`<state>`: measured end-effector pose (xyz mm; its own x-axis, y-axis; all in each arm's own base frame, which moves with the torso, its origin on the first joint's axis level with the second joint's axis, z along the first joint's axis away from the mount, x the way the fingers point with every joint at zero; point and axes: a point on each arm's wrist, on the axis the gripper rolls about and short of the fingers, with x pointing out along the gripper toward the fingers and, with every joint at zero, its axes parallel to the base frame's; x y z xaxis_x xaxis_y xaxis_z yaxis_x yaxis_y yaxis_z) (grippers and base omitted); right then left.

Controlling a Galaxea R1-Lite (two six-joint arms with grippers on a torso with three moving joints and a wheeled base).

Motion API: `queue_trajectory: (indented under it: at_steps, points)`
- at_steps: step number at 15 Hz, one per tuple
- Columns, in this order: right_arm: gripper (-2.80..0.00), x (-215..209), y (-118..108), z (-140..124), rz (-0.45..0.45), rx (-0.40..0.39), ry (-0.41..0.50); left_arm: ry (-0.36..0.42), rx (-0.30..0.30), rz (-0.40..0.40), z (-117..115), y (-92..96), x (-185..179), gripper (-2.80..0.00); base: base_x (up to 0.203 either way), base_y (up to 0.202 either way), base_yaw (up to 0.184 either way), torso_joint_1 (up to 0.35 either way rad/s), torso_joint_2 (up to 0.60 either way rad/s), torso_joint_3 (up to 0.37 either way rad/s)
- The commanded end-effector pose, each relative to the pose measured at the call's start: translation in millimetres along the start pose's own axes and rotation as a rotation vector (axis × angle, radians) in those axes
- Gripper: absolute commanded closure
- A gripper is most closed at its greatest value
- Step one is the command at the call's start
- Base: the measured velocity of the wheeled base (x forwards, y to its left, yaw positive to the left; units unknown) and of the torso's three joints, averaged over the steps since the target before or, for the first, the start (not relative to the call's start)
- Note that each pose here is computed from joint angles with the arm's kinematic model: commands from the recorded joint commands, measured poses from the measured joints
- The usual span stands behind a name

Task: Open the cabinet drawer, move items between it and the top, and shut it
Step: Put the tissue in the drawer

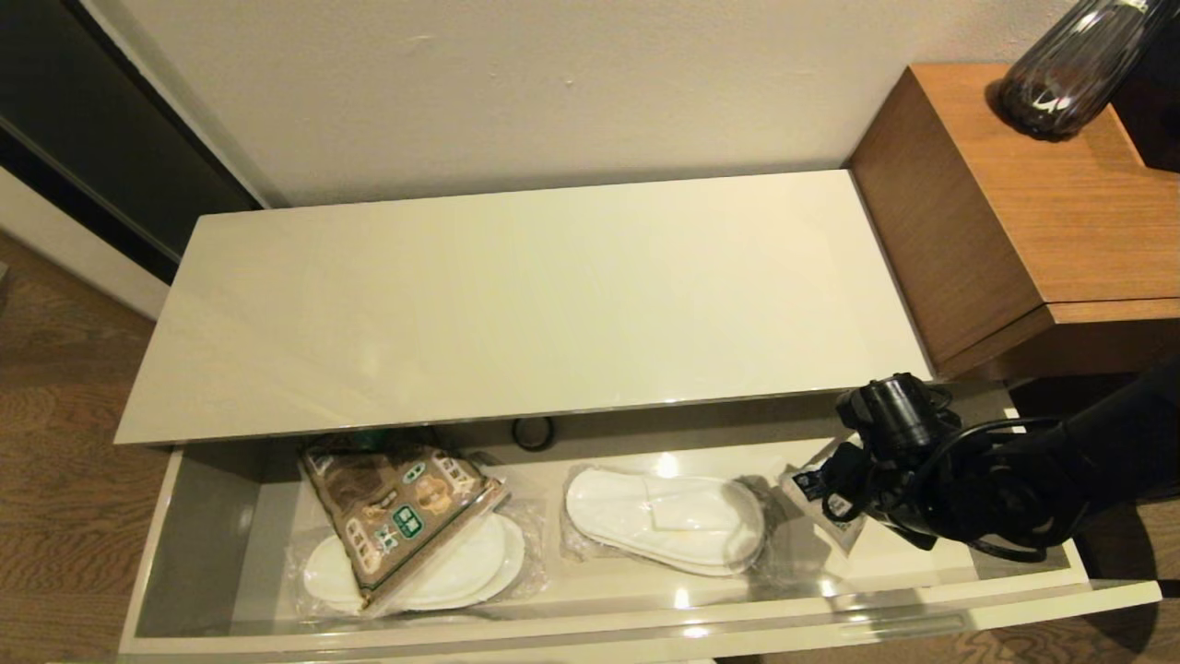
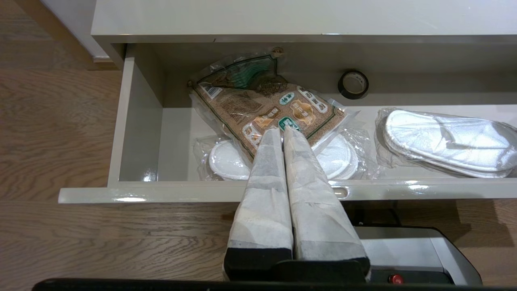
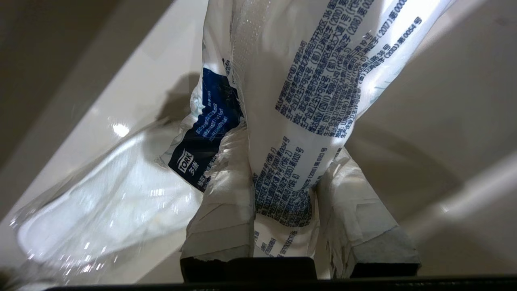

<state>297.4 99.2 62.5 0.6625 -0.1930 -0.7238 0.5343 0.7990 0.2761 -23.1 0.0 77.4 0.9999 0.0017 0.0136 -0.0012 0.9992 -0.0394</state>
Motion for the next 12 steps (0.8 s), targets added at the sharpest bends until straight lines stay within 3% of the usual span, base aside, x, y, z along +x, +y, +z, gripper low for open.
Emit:
queue_trajectory:
  at_steps: [1,6,12]
  points:
    - [0.00,30.2,1.2,-13.1,-0.018,-0.040,0.005,0.001,-0.001,0.000,0.0,0.0,0.1,0.00,0.000,0.000,0.000,0.000,0.00,0.000]
    - [0.00,61.0,3.0,-28.6,-0.006,-0.117,-0.012,0.001,-0.001,0.000,0.0,0.0,0.1,0.00,0.000,0.000,0.000,0.000,0.00,0.000]
    - [0.00,82.2,0.5,-40.4,-0.034,-0.126,0.010,0.001,-0.001,0.000,0.0,0.0,0.1,0.00,0.000,0.000,0.000,0.000,0.00,0.000]
